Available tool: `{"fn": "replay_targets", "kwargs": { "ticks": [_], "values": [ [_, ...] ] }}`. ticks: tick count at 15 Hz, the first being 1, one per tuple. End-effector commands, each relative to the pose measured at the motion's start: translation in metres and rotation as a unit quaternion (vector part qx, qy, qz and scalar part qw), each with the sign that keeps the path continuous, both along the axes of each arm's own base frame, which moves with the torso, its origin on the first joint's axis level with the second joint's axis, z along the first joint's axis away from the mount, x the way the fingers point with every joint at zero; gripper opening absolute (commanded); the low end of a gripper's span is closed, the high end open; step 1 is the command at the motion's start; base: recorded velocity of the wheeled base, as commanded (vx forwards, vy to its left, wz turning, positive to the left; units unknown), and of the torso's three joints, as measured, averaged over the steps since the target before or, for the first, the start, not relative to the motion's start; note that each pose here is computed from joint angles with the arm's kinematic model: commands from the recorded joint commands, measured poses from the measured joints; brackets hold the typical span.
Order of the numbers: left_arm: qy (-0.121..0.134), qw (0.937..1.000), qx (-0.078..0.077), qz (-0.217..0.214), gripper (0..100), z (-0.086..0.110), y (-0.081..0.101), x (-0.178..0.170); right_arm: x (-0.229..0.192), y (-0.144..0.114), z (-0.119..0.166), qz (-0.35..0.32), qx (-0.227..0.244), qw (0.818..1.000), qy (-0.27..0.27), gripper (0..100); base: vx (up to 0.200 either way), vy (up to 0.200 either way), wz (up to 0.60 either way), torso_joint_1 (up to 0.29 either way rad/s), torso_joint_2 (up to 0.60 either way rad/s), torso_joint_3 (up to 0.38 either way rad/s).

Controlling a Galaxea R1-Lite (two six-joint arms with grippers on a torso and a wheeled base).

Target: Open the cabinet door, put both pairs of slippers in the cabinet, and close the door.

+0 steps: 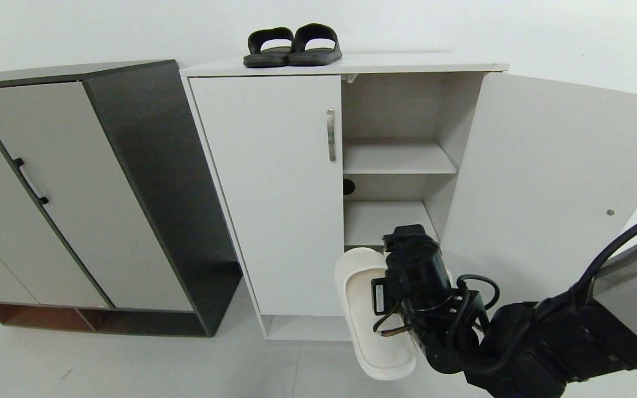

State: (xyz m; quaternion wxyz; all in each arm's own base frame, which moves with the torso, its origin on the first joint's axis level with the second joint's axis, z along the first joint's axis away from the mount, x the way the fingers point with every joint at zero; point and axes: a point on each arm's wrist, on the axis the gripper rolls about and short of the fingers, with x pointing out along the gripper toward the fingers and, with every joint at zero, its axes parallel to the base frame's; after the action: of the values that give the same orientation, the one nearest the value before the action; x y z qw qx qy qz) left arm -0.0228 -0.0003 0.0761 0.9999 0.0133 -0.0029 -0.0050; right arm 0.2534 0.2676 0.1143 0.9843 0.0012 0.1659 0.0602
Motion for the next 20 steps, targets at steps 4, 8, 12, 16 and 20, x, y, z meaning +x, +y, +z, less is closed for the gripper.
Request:
{"fn": "replay_targets", "kwargs": {
  "ticks": [4, 8, 12, 16, 20],
  "values": [
    [0.002, 0.9999, 0.011, -0.013, 0, 0.0, -0.001, 0.0, 0.016, -0.009, -0.009, -0.04, -0.016, 0.999, -0.001, 0, 0.0, 0.0, 0.0, 0.0, 0.0, -0.178],
    [0.003, 0.9998, 0.012, -0.013, 0, 0.0, -0.001, 0.001, 0.017, -0.009, -0.008, -0.04, -0.009, 0.999, -0.012, 0, 0.0, 0.0, 0.0, 0.005, 0.0, -0.194],
    [0.013, 0.9996, 0.014, -0.018, 0, 0.001, 0.0, 0.002, 0.016, -0.011, -0.004, -0.028, -0.011, 0.998, -0.058, 0, 0.0, 0.0, 0.0, 0.004, 0.0, -0.2],
    [0.008, 0.9996, 0.02, -0.018, 0, 0.0, -0.001, 0.001, 0.017, -0.008, 0.008, -0.023, 0.017, 0.994, -0.109, 0, 0.0, 0.0, 0.0, 0.006, 0.0, -0.184],
    [0.006, 0.9993, 0.028, -0.026, 0, 0.0, -0.001, 0.001, 0.017, -0.007, 0.009, -0.018, 0.01, 0.994, -0.112, 0, 0.0, 0.0, 0.0, 0.002, 0.0, -0.018]
  ]
}}
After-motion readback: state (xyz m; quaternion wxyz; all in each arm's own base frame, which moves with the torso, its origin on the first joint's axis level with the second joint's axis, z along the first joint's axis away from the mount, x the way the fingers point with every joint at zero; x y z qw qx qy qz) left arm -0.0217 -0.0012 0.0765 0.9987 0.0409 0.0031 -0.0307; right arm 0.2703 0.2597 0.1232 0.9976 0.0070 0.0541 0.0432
